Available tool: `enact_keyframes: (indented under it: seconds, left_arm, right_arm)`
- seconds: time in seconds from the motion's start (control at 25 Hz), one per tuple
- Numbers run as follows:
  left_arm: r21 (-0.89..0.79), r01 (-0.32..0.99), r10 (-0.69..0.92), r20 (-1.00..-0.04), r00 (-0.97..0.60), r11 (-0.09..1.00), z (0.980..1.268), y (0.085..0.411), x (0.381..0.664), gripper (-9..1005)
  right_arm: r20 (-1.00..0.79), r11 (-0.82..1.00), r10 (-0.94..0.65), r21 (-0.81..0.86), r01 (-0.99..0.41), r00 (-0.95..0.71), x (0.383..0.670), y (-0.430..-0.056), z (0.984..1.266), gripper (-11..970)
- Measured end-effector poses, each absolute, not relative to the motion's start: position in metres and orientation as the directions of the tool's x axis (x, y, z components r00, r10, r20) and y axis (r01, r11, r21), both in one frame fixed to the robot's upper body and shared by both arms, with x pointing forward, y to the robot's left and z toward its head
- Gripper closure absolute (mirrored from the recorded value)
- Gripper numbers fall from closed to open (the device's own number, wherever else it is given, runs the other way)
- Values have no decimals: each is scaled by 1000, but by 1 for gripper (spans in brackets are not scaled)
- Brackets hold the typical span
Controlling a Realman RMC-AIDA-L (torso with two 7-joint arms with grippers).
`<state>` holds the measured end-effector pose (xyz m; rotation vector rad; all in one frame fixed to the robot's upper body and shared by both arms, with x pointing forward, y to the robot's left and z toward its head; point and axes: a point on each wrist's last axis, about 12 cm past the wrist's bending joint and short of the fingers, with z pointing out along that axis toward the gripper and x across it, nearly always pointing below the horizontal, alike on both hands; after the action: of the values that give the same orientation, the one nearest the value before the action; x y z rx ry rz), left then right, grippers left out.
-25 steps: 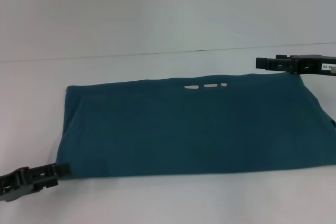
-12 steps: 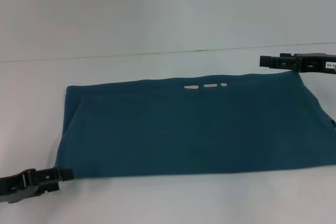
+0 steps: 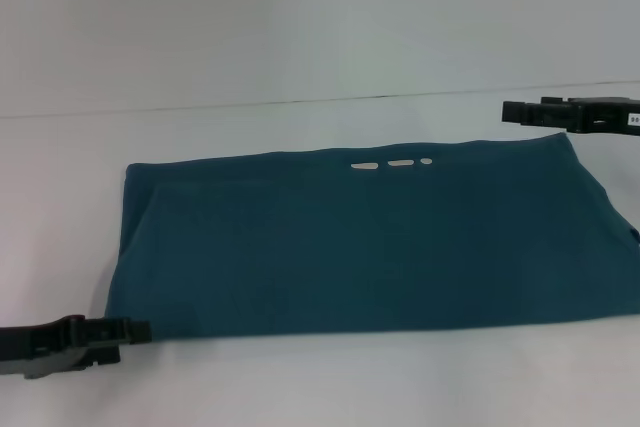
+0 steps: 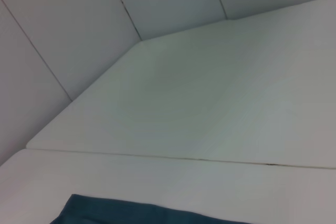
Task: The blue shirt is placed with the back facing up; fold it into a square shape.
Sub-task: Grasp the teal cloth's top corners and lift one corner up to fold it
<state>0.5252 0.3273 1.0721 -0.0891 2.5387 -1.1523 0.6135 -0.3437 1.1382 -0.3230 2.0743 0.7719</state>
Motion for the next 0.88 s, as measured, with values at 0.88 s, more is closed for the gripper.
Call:
enact_keyframes:
  seconds: [0.88]
  left_arm:
    - [-681,75,-143,-258,-955,728,1075,319,540,306]
  right_arm:
    - [-817,781,75,405,-475,-572,615,-351,1143,62]
